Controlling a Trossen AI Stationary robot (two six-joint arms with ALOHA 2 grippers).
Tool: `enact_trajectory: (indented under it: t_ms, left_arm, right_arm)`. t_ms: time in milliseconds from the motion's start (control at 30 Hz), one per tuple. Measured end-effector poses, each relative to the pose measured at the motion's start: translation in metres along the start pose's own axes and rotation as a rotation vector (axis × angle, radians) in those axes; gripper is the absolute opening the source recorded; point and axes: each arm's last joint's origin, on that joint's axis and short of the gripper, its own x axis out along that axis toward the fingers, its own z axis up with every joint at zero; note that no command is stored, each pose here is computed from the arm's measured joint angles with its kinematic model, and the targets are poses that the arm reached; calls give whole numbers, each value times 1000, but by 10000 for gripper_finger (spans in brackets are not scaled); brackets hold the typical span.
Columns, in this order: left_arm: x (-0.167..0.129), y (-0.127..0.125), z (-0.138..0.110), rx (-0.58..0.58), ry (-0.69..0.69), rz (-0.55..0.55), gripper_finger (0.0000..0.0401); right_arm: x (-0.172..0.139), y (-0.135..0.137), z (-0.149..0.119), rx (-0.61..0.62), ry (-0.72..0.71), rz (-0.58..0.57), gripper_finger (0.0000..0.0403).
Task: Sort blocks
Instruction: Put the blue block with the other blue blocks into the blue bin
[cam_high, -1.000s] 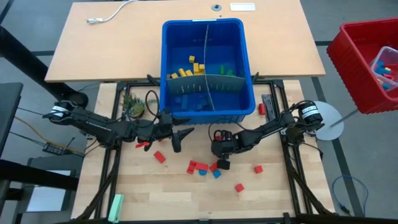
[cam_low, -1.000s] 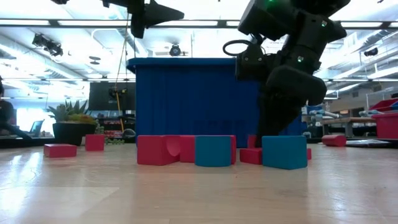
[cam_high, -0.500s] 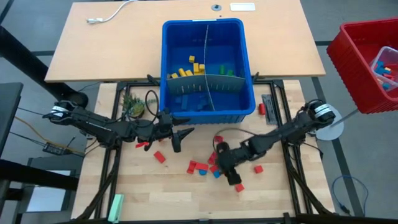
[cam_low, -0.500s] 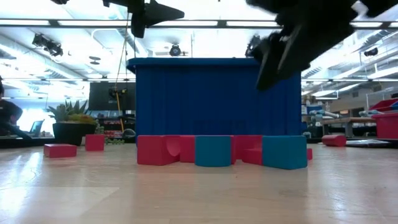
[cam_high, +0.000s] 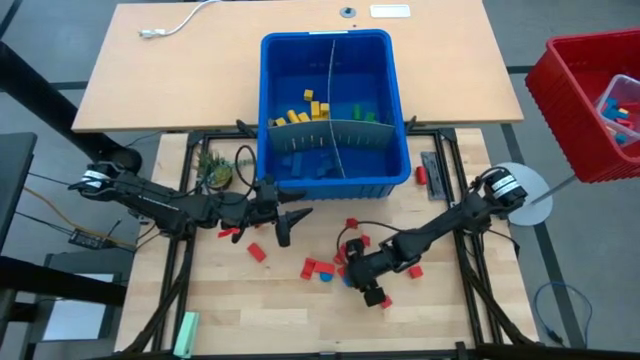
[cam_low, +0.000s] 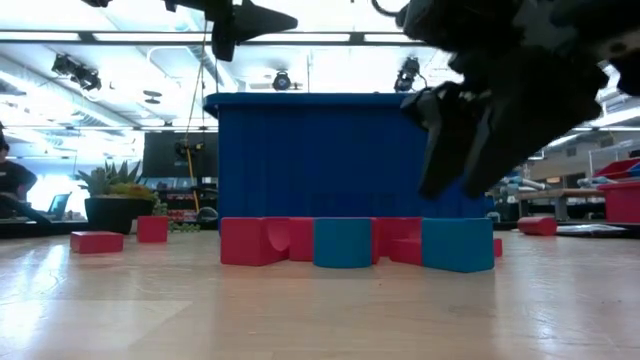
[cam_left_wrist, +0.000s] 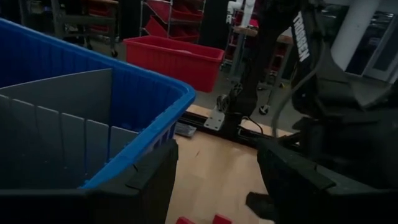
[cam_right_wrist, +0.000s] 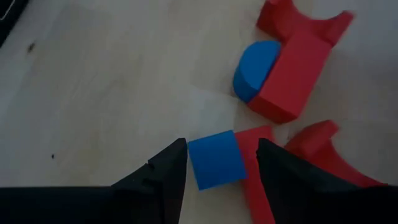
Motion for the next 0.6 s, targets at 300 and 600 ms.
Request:
enact_trajectory:
  t_ms: [300,600]
  left_arm:
    - [0,0,1,-4,-7,-4,232]
    - [0,0,1,-4,-7,-4,232]
  right_arm:
    - [12,1,-5,-4,28,-3,179]
    - [10,0,-6,-5,43,-7,178]
